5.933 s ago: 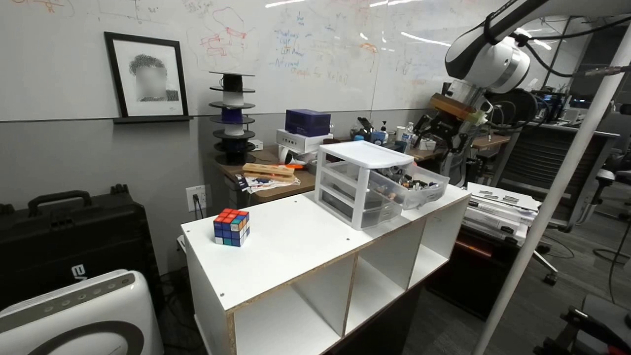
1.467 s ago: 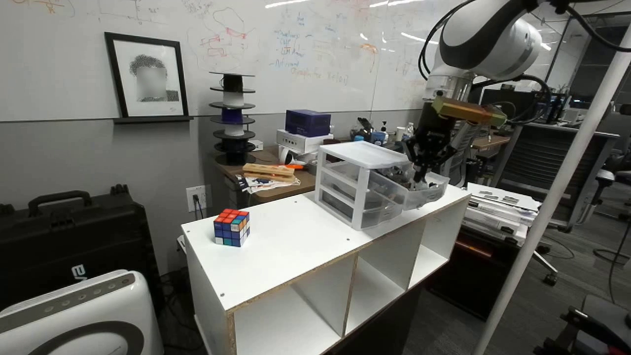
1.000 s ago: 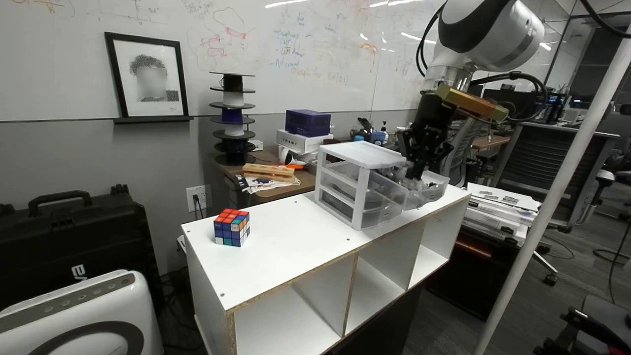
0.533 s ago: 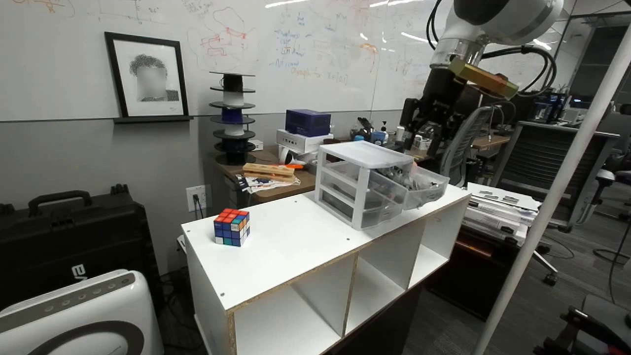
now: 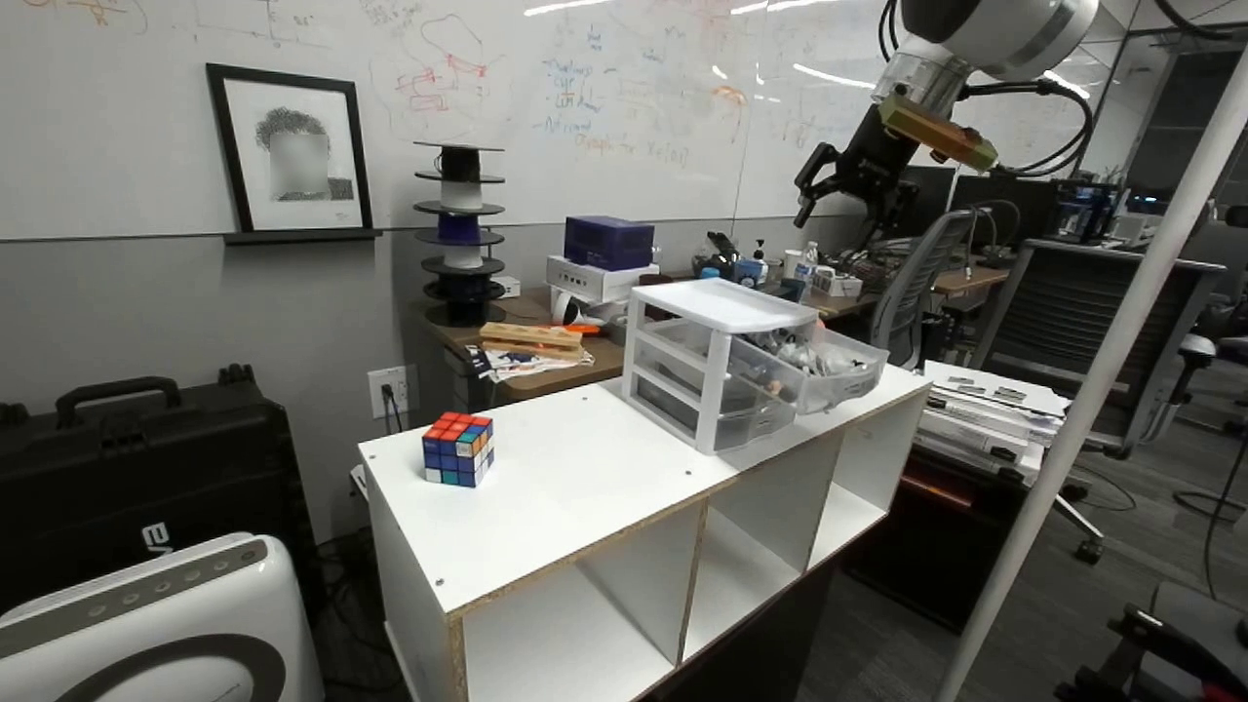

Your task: Put the two objects on the table in to the drawer.

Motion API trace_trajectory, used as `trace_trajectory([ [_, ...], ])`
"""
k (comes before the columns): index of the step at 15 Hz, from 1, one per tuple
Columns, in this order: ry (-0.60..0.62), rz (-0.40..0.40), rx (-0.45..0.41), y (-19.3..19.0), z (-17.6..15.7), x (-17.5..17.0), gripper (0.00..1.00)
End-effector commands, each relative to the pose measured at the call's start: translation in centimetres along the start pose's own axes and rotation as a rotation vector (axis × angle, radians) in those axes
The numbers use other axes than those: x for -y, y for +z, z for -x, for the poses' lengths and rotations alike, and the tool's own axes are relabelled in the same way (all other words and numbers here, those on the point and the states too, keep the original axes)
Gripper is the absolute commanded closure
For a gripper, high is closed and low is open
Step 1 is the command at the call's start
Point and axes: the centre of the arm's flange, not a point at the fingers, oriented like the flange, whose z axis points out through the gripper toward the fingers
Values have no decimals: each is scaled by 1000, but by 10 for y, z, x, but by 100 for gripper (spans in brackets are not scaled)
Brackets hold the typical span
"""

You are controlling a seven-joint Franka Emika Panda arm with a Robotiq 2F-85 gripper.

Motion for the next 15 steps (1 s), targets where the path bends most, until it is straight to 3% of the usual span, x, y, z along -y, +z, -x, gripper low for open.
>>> trace_trajectory([
  [1, 135, -9, -27, 48, -81, -10, 0],
  [8, 273, 51, -8, 167, -153, -18, 0],
  [15, 394, 118, -86, 205, -197, -22, 0],
])
